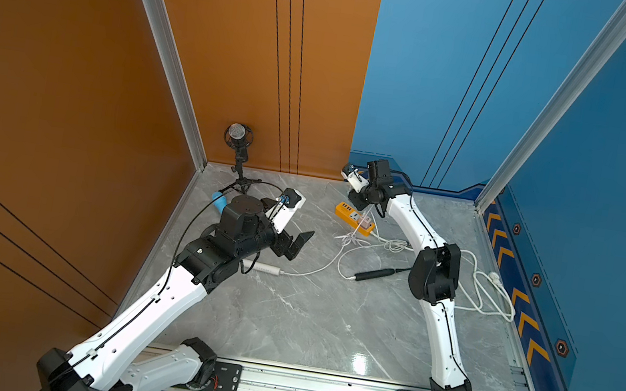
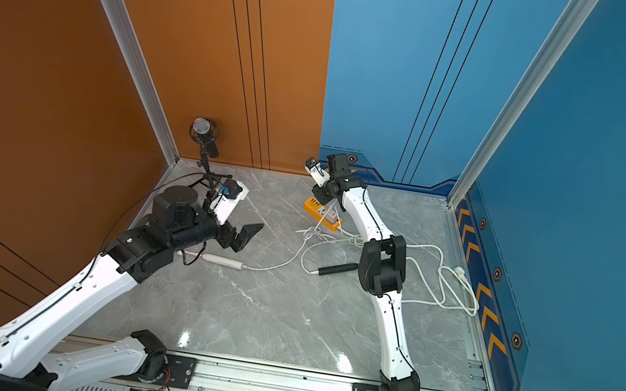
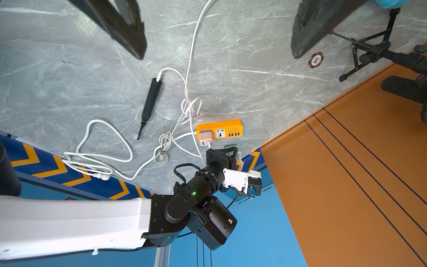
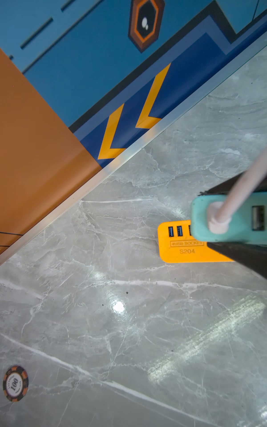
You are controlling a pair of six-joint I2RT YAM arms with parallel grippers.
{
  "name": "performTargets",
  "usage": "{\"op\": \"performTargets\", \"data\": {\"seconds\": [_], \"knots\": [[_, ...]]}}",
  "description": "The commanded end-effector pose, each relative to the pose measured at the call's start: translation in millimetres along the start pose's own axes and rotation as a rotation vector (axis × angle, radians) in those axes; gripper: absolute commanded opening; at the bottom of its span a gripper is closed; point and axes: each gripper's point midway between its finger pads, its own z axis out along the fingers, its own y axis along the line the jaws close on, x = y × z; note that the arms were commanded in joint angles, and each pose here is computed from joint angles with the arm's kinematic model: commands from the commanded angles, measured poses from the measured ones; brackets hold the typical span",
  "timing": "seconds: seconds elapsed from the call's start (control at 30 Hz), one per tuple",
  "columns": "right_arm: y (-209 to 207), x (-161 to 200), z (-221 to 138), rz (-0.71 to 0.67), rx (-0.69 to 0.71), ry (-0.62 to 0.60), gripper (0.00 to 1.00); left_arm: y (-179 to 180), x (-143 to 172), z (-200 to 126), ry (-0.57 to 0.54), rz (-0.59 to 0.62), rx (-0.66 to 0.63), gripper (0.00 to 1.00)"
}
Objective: Charge the electric toothbrush
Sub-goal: Insert the plug into the socket.
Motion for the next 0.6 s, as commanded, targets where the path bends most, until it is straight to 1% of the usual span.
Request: {"op": "performTargets", "data": {"seconds": [0.0, 0.17, 0.4, 0.57], "knots": [[2.7, 16.3, 1.0, 0.000, -0.069, 0.036, 0.10, -1.8, 1.5, -1.4, 0.003, -0.028, 0.029, 0.98], [16.2, 40.6, 15.4, 0.001, -0.118, 0.100, 0.10, 0.3, 1.8, 1.4, 0.007, -0.055, 0.048, 0.98], [28.3, 56.5, 23.0, 0.060, -0.193, 0.125, 0.09, 1.1, 0.4, 1.2, 0.002, -0.073, 0.060, 0.98], [35.1, 68.0, 30.3, 0.061, -0.198, 0.164, 0.10, 1.0, 0.4, 0.6, 0.002, -0.080, 0.063, 0.98]]}}
